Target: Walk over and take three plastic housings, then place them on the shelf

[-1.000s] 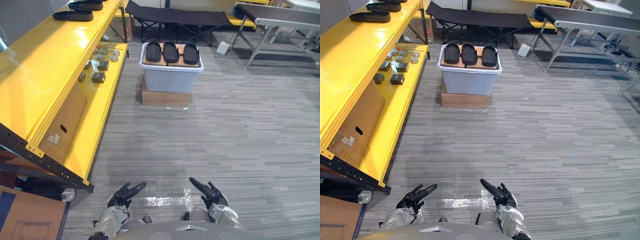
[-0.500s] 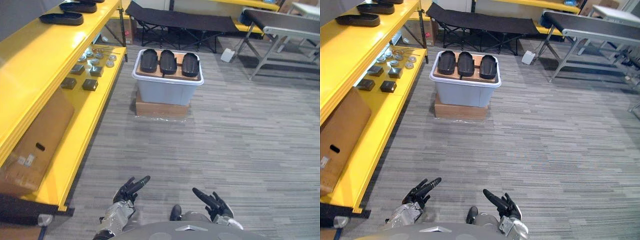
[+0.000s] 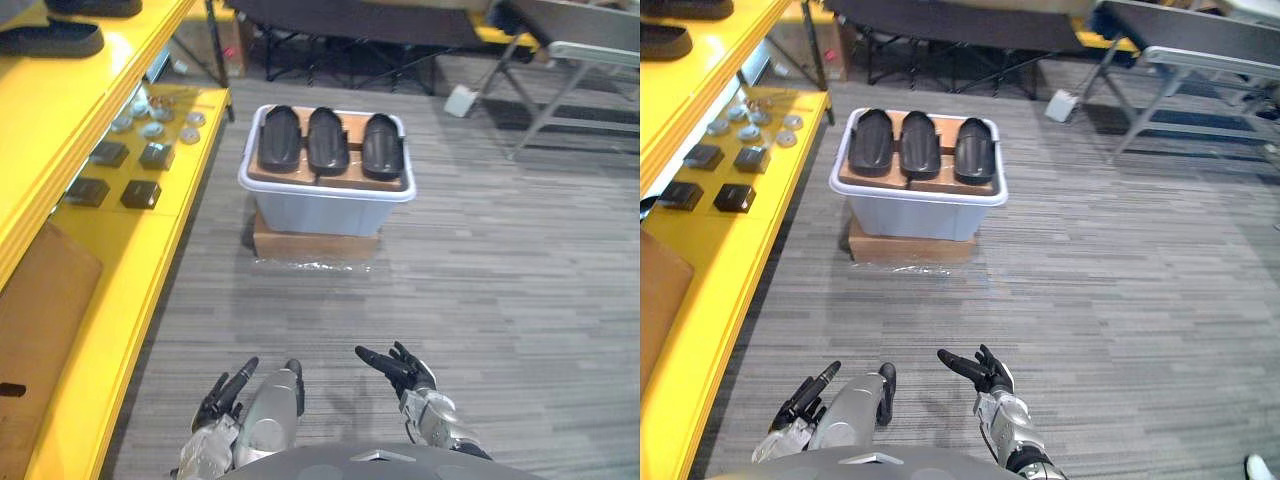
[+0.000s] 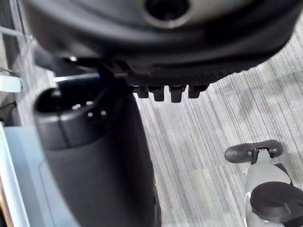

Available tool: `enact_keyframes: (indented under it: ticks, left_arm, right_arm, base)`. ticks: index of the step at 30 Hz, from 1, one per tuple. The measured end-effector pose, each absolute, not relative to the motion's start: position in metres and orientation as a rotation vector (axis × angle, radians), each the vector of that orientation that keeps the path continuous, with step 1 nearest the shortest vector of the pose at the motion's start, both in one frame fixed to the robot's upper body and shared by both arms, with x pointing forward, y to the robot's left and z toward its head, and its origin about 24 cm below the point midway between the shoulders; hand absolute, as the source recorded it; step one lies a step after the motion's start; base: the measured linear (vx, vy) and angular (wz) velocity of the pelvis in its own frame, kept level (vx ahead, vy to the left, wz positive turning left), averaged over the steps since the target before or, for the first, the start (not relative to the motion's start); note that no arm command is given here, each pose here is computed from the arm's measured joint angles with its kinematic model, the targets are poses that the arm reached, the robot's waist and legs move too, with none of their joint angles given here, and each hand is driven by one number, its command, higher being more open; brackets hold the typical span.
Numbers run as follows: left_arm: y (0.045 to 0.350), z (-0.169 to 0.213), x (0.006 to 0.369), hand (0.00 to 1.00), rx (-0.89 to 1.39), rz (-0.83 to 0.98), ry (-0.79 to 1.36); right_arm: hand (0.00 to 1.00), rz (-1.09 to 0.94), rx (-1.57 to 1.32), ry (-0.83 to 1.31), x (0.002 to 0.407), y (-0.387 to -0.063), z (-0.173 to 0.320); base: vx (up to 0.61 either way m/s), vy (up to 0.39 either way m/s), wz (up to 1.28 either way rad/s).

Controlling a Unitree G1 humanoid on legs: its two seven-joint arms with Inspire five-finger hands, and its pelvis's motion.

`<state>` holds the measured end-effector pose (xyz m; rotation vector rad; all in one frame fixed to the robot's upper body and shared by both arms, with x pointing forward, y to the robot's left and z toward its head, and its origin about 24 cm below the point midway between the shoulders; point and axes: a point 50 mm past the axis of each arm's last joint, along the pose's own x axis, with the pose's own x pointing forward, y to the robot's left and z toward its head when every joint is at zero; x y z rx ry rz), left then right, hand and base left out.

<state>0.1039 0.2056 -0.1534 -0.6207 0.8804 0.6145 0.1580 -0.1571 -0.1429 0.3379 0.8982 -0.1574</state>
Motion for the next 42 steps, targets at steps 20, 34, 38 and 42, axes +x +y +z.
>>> enact_keyframes:
  ticks: [20,34,38,42]
  left_arm:
    - [0.167,-0.155,0.122,1.0,-0.697,0.527,0.897]
    - [0.186,-0.146,0.132,1.0,-0.514,0.416,0.845]
    - [0.186,-0.149,0.123,1.0,-0.489,0.412,0.878]
    - [0.187,-0.154,0.11,1.0,-0.459,0.417,0.916]
  right_arm:
    - [1.0,-0.344,0.328,0.861,0.12,-0.187,-0.149]
    - [1.0,-0.146,0.11,0.724,0.094,-0.157,-0.118]
    - [1.0,-0.138,0.125,0.605,0.098,-0.149,-0.095]
    - [1.0,-0.175,0.161,0.38,0.118,-0.151,-0.048]
  base:
    - [0.43,-0.109,0.31]
    - [0.07,0.041,-0.12]
    - [0.06,0.038,-0.26]
    - [0.06,-0.023,-0.18]
